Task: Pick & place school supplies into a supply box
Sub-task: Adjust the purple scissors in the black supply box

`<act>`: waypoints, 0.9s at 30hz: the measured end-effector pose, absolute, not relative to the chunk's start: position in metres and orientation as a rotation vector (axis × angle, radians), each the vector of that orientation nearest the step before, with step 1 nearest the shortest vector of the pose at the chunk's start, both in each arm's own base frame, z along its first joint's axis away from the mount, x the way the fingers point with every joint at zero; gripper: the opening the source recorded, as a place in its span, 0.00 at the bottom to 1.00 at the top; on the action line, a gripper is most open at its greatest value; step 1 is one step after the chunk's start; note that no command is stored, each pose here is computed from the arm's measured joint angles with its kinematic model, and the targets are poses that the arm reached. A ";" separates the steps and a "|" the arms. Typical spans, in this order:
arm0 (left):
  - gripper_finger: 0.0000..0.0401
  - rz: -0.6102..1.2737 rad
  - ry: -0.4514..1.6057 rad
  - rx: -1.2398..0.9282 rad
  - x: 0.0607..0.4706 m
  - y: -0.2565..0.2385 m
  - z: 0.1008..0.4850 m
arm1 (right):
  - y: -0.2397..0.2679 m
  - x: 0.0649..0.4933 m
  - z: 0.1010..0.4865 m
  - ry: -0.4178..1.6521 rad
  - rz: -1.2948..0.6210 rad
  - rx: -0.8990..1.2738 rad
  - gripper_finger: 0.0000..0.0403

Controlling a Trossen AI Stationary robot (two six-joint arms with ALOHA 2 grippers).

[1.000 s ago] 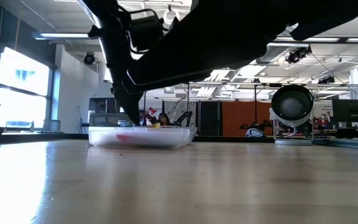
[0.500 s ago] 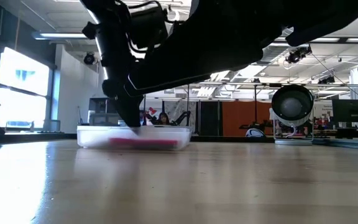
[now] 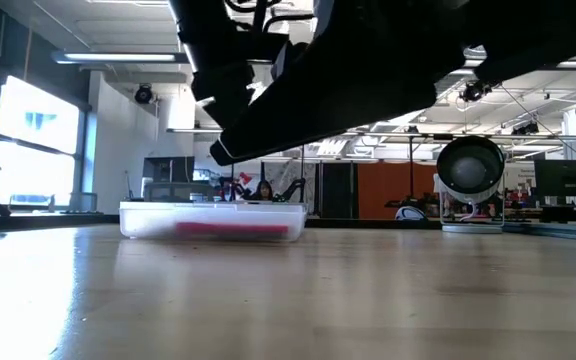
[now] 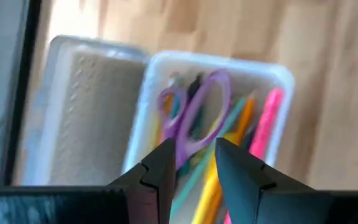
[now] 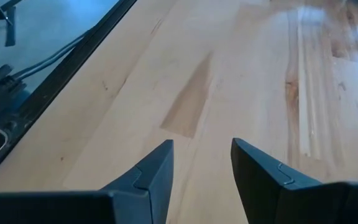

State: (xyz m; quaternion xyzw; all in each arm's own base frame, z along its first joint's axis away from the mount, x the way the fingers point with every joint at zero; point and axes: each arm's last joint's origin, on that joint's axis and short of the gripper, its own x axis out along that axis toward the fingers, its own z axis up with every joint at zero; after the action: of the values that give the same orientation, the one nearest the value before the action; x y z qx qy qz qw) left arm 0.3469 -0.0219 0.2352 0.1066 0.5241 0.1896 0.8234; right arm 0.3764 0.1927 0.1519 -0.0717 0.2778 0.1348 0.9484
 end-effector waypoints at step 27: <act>0.37 0.216 1.215 0.002 0.370 0.047 0.171 | 0.192 0.372 0.147 0.636 0.262 -0.154 0.35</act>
State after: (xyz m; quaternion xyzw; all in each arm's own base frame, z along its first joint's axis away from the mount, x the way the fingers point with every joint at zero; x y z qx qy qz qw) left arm 0.3698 0.0474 0.1713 0.0008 0.5695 0.1013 0.8157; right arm 0.3720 0.1919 0.1467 -0.0755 0.3113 0.1281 0.9386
